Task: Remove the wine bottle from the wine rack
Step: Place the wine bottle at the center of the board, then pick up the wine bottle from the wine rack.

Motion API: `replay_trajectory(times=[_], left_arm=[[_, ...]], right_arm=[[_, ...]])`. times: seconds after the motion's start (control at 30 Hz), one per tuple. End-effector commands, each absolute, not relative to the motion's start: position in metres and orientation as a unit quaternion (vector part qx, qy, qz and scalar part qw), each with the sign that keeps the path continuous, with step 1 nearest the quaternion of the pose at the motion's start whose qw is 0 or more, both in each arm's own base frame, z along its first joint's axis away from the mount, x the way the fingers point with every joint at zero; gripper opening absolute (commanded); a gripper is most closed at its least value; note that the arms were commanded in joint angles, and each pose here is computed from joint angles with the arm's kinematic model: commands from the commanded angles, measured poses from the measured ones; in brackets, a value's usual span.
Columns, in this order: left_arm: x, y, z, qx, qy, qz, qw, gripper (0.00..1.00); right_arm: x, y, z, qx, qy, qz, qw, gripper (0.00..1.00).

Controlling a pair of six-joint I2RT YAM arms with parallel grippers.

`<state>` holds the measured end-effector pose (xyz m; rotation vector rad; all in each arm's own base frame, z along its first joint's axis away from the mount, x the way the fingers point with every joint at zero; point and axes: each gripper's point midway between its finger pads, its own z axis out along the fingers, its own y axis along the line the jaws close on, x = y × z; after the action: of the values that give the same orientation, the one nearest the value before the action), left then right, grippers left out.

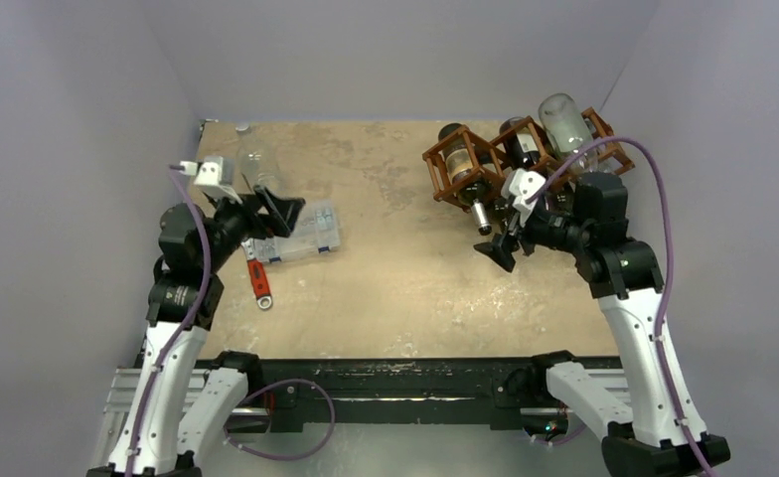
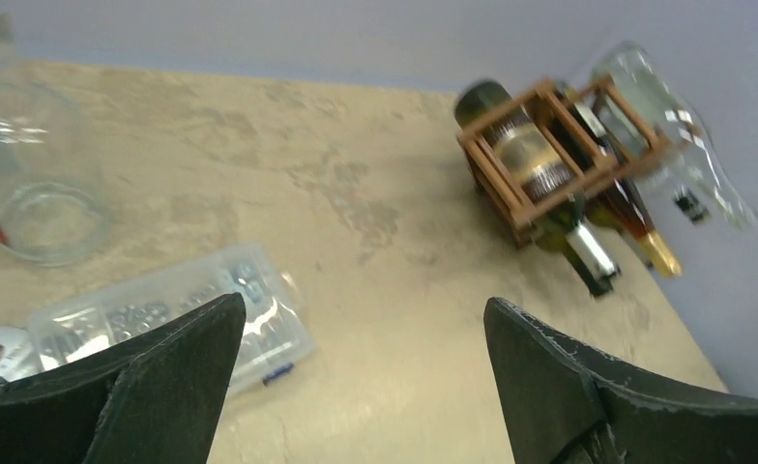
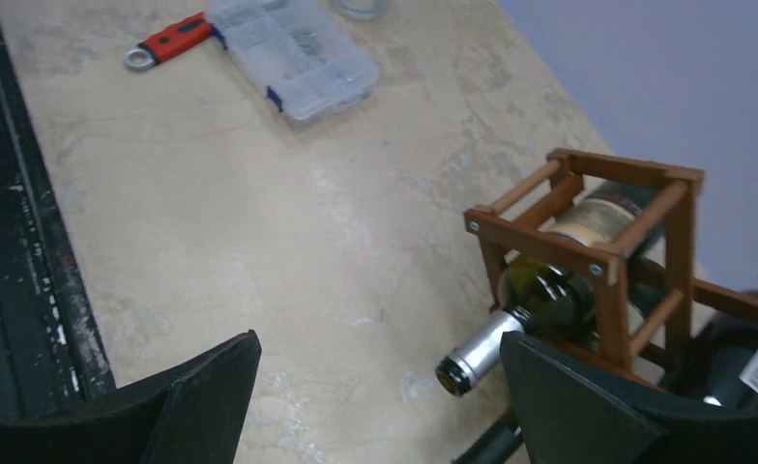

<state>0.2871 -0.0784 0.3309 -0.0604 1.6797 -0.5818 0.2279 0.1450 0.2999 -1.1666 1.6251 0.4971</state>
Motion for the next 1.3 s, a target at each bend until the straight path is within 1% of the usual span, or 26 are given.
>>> replay_trajectory(times=[0.0,0.1,0.23,0.37,0.47,0.73,1.27], left_arm=[[0.249,-0.113,0.296,0.081,0.759,-0.254,0.594,0.94],[0.239,-0.117,0.283,0.109,0.763,-0.241,0.590,0.95],[0.231,-0.125,0.268,0.121,0.773,-0.262,0.565,0.95],[0.225,-0.135,0.270,0.133,0.770,-0.287,0.554,0.95],[0.222,-0.138,0.270,0.139,0.773,-0.293,0.546,0.98],[0.219,-0.137,0.273,0.140,0.768,-0.292,0.552,0.99],[0.218,-0.138,0.271,0.141,0.769,-0.296,0.549,1.00]], right_arm=[[0.243,0.107,0.316,-0.387,0.734,0.158,0.535,0.99],[0.258,0.083,0.322,-0.332,0.753,0.122,0.555,0.99],[0.289,0.035,0.331,-0.230,0.785,0.041,0.574,0.99],[0.307,0.006,0.341,-0.178,0.792,-0.013,0.584,0.99],[0.318,-0.011,0.344,-0.150,0.799,-0.042,0.581,0.99],[0.341,-0.042,0.337,-0.128,0.810,-0.080,0.567,0.99],[0.366,-0.088,0.298,-0.148,0.827,-0.058,0.539,0.99]])
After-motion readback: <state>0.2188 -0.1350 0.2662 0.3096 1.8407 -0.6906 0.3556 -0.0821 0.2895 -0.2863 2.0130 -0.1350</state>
